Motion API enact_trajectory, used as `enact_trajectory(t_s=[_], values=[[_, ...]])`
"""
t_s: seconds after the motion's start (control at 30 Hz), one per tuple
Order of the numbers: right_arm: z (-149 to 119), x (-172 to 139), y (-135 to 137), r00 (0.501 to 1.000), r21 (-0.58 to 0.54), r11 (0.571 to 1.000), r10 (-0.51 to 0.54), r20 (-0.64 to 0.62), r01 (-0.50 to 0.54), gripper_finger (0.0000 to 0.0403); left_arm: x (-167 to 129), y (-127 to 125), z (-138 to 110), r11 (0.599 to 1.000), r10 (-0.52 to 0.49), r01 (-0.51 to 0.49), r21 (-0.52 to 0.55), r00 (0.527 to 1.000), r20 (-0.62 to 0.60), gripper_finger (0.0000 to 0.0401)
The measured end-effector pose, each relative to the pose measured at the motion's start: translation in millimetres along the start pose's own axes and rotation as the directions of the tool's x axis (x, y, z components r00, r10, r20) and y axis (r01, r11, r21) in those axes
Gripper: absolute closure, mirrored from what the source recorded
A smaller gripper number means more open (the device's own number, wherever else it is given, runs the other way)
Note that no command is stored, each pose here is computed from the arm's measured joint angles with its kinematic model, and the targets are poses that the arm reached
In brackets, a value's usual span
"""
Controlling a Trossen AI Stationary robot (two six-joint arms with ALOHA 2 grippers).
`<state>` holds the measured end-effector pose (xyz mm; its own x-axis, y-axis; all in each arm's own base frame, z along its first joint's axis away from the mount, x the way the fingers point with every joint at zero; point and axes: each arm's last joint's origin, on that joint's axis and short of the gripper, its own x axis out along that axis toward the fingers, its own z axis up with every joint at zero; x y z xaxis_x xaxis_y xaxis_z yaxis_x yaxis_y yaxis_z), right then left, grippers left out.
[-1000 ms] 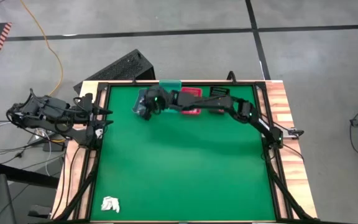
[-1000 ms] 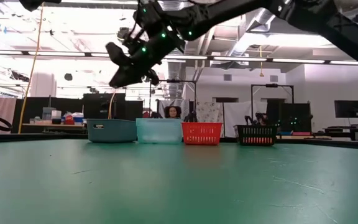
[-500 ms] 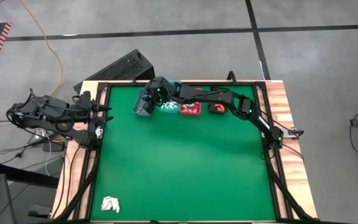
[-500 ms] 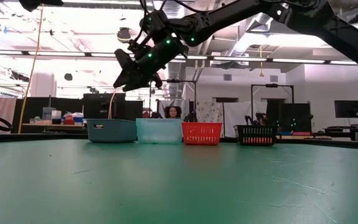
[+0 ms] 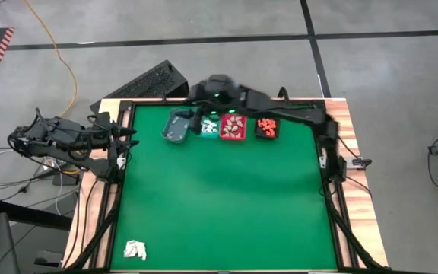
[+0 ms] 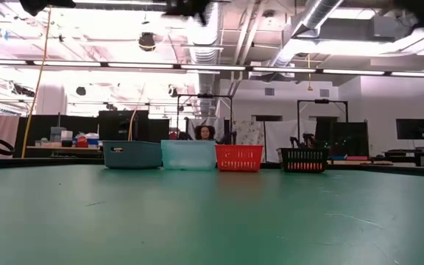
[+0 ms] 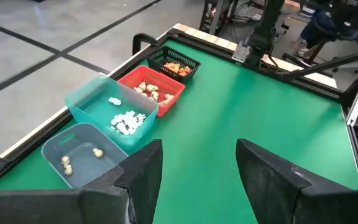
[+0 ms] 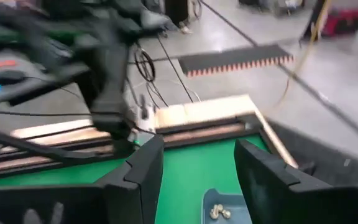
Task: Sort Halloween decoration
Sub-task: Return to Home Position
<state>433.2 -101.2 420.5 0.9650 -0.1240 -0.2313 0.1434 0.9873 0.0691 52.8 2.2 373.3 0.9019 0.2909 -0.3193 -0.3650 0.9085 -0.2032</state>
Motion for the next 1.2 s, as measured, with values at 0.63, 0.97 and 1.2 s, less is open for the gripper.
enact_trajectory(t_s=[0.63,0.97,1.2], values=[[55.0,-250.6,41.4,0.995,-0.018,1.0,-0.01,-0.103,0.008,0.0211,-0.2,-2.0,8.3,0.997,0.014,-0.008,-0.073,0.996,0.09,0.0207],[41.9,-315.2,53.8,0.978,0.031,0.989,-0.139,-0.157,0.145,0.0211,-26.0,-2.6,34.6,0.973,-0.223,0.23,0.027,0.897,0.381,0.0207],[9.2,-343.1,68.6,0.969,0.087,0.972,-0.205,-0.138,0.218,0.0211,-46.3,15.0,22.4,0.967,-0.225,0.255,-0.025,0.892,0.392,0.0207]])
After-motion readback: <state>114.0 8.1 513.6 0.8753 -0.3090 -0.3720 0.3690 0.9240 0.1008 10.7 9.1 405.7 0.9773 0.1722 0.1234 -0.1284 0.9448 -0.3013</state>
